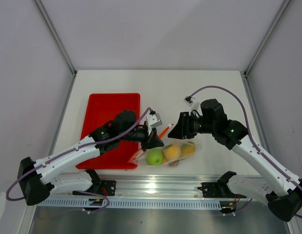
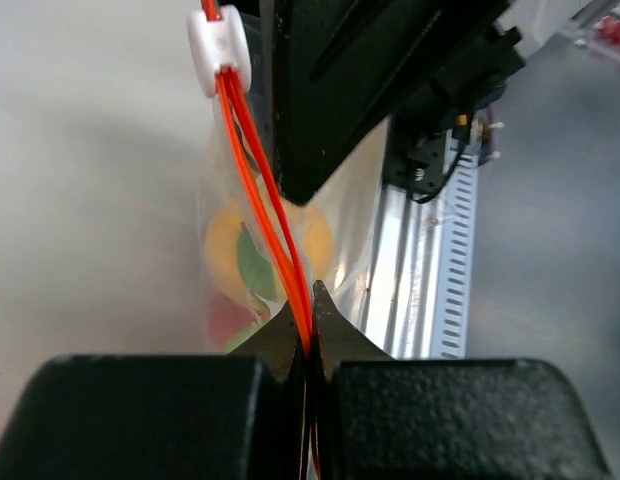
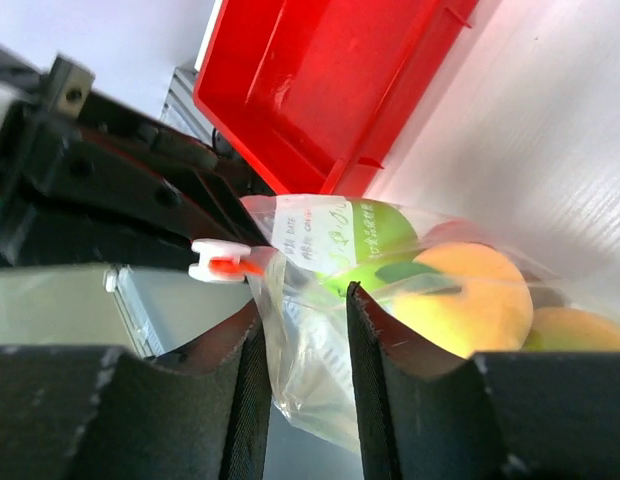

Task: Place the food in the zip-top bag and seal the zipper
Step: Zip the zipper food storage bag at the center of the board.

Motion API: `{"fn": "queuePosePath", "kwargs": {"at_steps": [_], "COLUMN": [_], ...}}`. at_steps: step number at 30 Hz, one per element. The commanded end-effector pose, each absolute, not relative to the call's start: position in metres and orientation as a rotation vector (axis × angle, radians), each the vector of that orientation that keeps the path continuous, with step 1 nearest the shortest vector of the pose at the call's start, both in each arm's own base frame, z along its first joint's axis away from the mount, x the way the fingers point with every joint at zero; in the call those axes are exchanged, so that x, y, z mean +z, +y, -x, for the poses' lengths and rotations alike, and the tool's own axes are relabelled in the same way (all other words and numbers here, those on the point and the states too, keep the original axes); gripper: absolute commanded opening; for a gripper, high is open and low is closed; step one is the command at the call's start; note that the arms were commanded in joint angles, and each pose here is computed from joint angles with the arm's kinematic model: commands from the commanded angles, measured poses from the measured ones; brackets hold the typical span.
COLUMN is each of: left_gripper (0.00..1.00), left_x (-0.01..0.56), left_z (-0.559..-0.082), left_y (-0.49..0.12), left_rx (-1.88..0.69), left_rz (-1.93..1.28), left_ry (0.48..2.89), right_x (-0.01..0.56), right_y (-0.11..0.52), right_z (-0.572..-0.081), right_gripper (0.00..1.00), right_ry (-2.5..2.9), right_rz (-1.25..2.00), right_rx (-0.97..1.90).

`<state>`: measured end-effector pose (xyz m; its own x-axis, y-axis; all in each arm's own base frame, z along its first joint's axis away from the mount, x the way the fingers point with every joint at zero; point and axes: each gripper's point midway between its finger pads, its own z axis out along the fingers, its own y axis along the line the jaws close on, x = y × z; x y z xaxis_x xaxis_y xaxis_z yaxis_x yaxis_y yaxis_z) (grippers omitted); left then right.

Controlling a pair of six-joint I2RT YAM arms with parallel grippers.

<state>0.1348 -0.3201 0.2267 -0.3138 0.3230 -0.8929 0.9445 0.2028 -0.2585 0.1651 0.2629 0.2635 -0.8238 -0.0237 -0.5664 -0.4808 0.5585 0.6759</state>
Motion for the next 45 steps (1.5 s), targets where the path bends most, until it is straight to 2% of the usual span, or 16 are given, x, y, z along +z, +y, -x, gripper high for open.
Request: {"fn": "queuePosePath", "kwargs": {"at_steps": [1, 5, 16, 19, 20, 22, 28, 29, 30, 34, 36, 37, 40, 45], "left_gripper": [0.01, 0.01, 0.01, 0.00, 0.01, 0.01, 0.01, 0.05, 0.19, 0.57, 0.70, 0.85, 0.89, 0.88], "left_x": [0.245, 0.245, 0.246, 0.247, 0.247, 0.247, 0.249, 0.251, 0.253, 0.276, 0.292, 0.297, 0.313, 0.324], "left_z": [-0.118, -0.110, -0.099, -0.099, -0.099, -0.098, -0.106, -0.111, -0.116, -0.132, -0.135, -0.135, -0.135, -0.137], "left_y": [-0.317, -0.312, -0.312, -0.312, -0.312, -0.311, -0.310, -0.311, -0.311, -0.312, -0.310, -0.310, -0.312, -0.321], "left_rx": [-1.315, -1.414, -1.541, -1.543, -1.546, -1.549, -1.505, -1.472, -1.450, -1.373, -1.352, -1.351, -1.300, -1.239], "left_rz": [-1.188, -1.198, -1.230, -1.230, -1.232, -1.234, -1.195, -1.165, -1.143, -1.052, -1.008, -1.004, -1.007, -1.020], "left_ry": [1.715, 1.703, 1.677, 1.671, 1.669, 1.668, 1.676, 1.686, 1.688, 1.620, 1.556, 1.530, 1.448, 1.395], "right_x": [0.274, 0.273, 0.290, 0.289, 0.288, 0.288, 0.292, 0.292, 0.292, 0.287, 0.284, 0.283, 0.280, 0.279], "right_y": [0.260, 0.256, 0.261, 0.263, 0.264, 0.264, 0.262, 0.262, 0.261, 0.263, 0.264, 0.265, 0.268, 0.273], "right_z": [-0.158, -0.150, -0.134, -0.135, -0.135, -0.132, -0.125, -0.124, -0.124, -0.124, -0.121, -0.121, -0.118, -0.110], "right_gripper": [0.35, 0.31, 0.29, 0.19, 0.09, 0.00, 0.00, 0.00, 0.00, 0.00, 0.00, 0.00, 0.00, 0.00], "right_ry": [2.161, 2.075, 1.888, 1.886, 1.884, 1.880, 1.839, 1.837, 1.838, 1.869, 1.878, 1.886, 1.898, 1.913], "right_rz": [0.523, 0.571, 0.713, 0.723, 0.729, 0.741, 0.747, 0.746, 0.746, 0.740, 0.745, 0.743, 0.752, 0.753], "right_rx": [1.326, 1.374, 1.477, 1.490, 1.494, 1.506, 1.523, 1.522, 1.519, 1.515, 1.520, 1.520, 1.526, 1.547]}}
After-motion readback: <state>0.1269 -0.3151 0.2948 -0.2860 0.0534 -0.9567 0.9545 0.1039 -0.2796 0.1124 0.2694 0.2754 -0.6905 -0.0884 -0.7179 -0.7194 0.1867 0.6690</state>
